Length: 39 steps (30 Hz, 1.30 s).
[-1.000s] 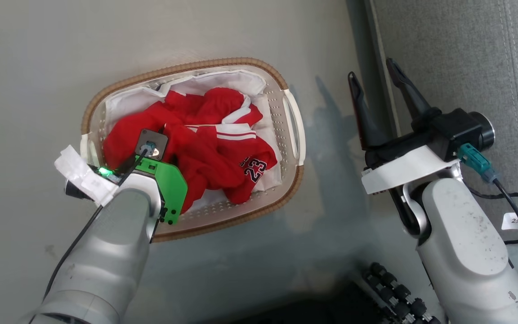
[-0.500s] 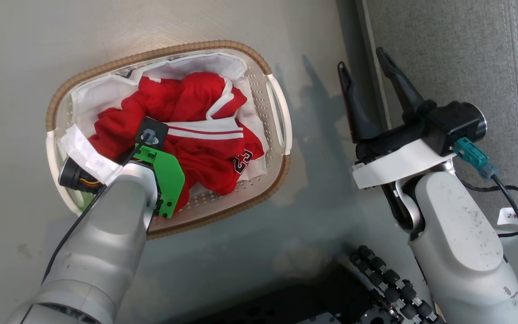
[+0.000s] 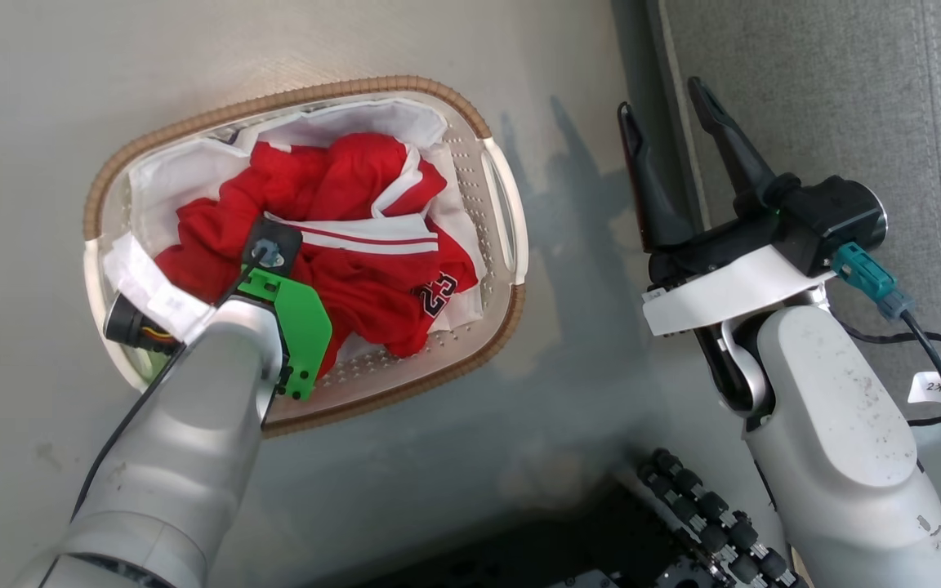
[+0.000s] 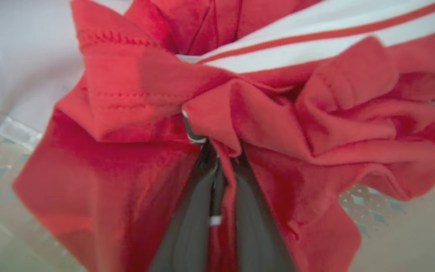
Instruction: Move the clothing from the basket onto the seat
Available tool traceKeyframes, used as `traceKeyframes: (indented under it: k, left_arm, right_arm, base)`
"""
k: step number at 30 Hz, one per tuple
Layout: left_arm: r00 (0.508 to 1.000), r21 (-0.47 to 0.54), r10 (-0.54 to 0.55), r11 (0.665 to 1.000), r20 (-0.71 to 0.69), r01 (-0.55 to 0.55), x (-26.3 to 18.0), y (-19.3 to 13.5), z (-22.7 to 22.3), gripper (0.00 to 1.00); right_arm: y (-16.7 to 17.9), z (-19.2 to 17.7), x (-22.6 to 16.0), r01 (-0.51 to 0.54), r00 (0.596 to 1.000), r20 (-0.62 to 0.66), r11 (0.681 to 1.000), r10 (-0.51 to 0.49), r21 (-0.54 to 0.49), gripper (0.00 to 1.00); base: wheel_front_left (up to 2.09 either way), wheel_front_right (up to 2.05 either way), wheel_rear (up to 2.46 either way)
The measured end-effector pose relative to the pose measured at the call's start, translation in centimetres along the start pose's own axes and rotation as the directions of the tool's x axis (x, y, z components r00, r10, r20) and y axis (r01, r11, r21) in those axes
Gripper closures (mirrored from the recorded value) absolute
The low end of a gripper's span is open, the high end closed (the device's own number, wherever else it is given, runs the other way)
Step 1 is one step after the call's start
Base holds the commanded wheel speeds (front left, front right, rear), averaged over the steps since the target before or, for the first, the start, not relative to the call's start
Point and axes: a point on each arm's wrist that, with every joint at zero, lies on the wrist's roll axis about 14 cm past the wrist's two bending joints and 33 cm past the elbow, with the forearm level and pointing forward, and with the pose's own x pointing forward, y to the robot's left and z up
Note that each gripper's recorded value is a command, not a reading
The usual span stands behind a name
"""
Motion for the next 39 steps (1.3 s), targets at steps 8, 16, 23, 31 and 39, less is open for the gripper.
traceKeyframes:
  k: [8,16,23,31,39]
  left_arm:
    - [0.991,-0.008,-0.027,1.000,0.129,0.028,-2.7,-1.4,1.6,1.00]
    - [0.943,-0.006,-0.079,0.996,0.324,0.085,-7.3,-4.4,4.2,1.00]
    - [0.855,-0.003,-0.087,0.995,0.512,0.103,-12.6,-6.3,8.1,1.00]
    - [0.720,0.017,-0.076,0.996,0.690,0.088,-19.4,-7.9,12.5,1.00]
    - [0.520,0.039,-0.063,0.998,0.852,0.058,-27.5,-9.3,16.7,1.00]
  right_arm:
    - [0.2,1.8,-1.2,0.009,1.000,0.025,1.000,-0.009,0.003,0.00]
    - [0.8,3.9,-3.8,0.017,0.999,0.047,1.000,-0.018,0.009,0.00]
    - [1.1,6.1,-6.6,0.028,0.996,0.086,0.999,-0.029,0.016,0.00]
    - [2.5,7.8,-9.8,0.010,0.992,0.126,1.000,-0.012,0.018,0.00]
    - [4.1,8.9,-12.3,-0.022,0.987,0.160,1.000,0.020,0.009,0.00]
  base:
    - [0.00,0.00,0.00]
    - [0.00,0.00,0.00]
    - [0.00,0.00,0.00]
    - [0.00,0.00,0.00]
    - [0.00,0.00,0.00]
